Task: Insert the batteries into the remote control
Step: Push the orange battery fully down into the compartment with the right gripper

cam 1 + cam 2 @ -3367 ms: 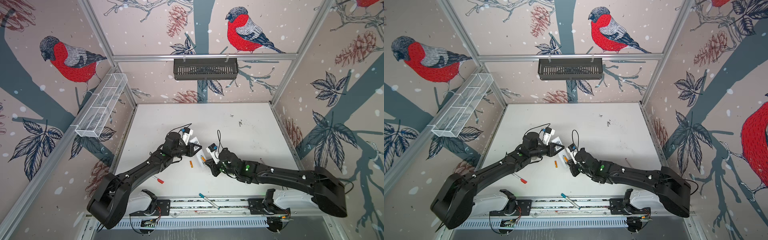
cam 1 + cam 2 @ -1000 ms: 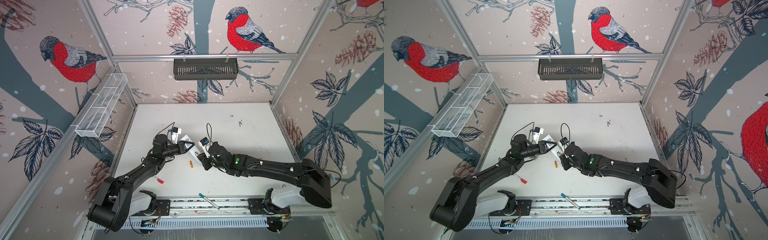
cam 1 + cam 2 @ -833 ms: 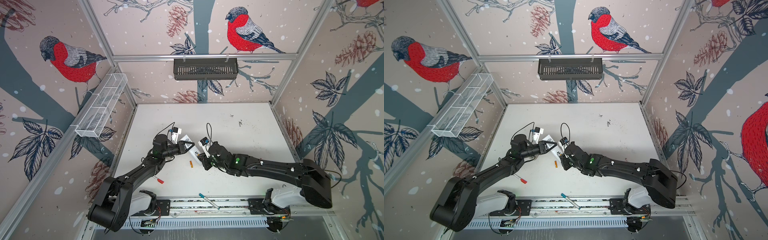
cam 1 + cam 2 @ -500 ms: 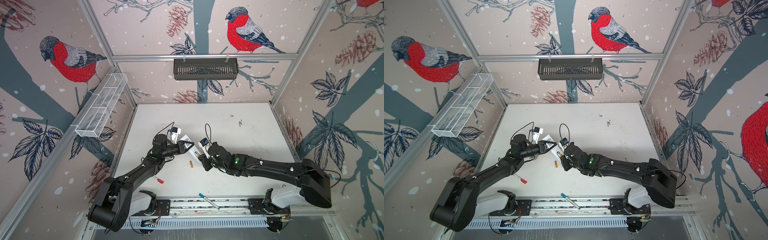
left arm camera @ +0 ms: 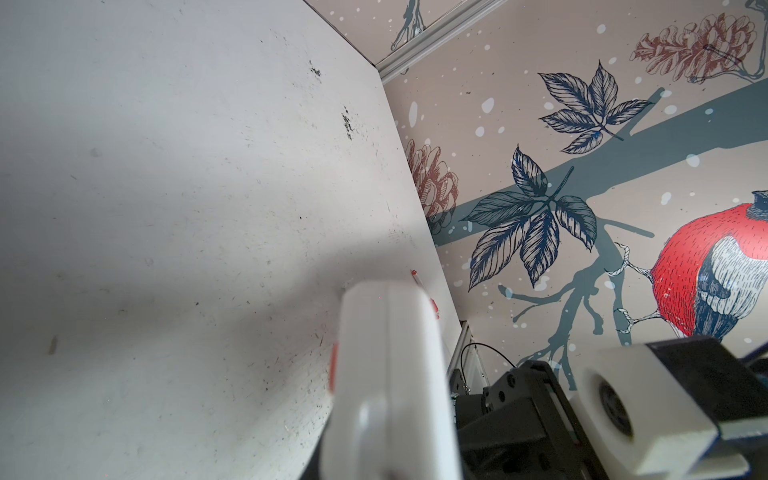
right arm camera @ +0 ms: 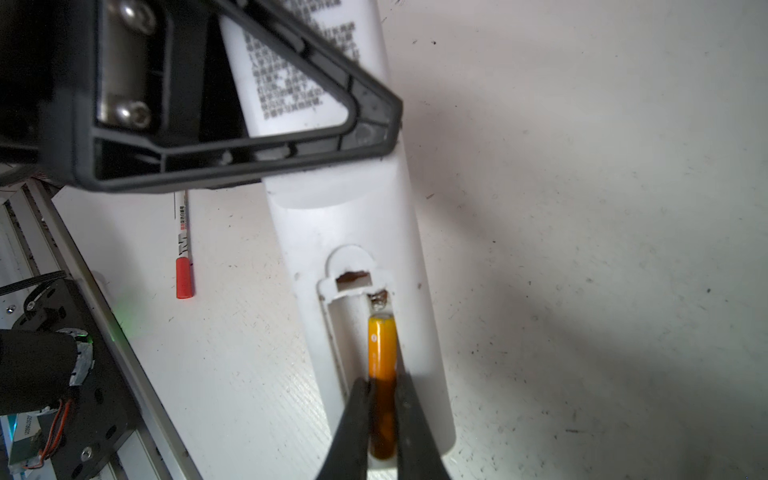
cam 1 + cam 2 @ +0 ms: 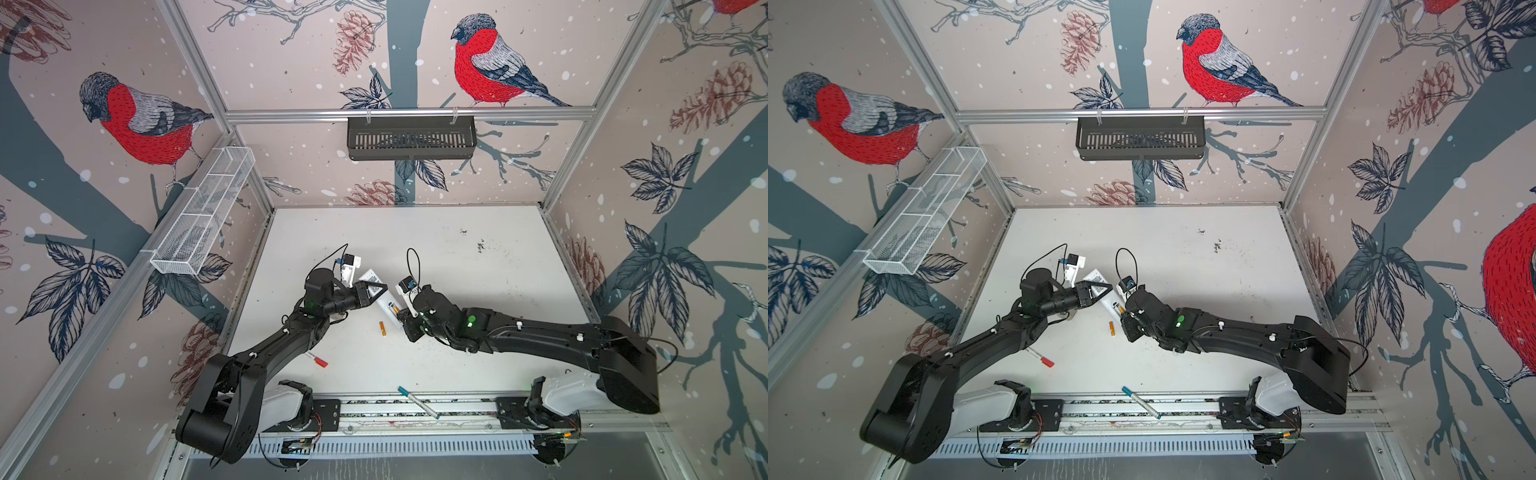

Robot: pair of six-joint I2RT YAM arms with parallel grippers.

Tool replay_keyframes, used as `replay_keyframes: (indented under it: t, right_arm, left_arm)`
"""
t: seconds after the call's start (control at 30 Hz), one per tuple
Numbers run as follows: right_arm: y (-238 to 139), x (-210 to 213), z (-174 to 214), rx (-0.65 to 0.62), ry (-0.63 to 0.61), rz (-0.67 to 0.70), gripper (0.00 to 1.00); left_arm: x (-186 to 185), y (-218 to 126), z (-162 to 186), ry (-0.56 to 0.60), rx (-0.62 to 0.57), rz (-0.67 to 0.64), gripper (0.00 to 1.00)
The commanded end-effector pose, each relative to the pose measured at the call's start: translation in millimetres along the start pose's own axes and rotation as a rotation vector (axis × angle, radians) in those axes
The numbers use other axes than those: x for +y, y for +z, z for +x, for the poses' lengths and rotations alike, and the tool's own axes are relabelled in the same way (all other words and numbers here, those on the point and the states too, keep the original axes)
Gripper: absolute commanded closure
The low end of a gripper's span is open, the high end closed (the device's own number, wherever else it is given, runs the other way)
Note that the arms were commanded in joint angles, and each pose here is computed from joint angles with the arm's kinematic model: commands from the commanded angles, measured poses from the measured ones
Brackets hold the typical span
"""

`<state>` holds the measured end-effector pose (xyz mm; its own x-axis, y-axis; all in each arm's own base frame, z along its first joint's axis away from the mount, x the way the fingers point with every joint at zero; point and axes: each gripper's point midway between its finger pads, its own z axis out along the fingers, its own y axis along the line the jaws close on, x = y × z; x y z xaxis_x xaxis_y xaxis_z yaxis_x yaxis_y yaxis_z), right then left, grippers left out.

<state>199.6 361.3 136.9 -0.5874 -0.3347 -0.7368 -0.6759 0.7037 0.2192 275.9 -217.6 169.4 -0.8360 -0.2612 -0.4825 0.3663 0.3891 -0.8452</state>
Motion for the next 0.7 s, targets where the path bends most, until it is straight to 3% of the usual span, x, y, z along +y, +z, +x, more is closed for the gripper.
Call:
replay_keyframes:
  t: [0.0,0.67]
  right_arm:
    - [0.7,-8.4,0.4,0.000,-0.003,0.050,0.92]
    - [9.5,-22.7,-18.0,-0.038,-0.080,0.069,0.94]
  left_arm:
    - [-17.0,-1.8,-2.0,0.030,0.007,0.073,1.00]
    - [-20.2,-6.6,13.1,0.015,0.066,0.087,1.00]
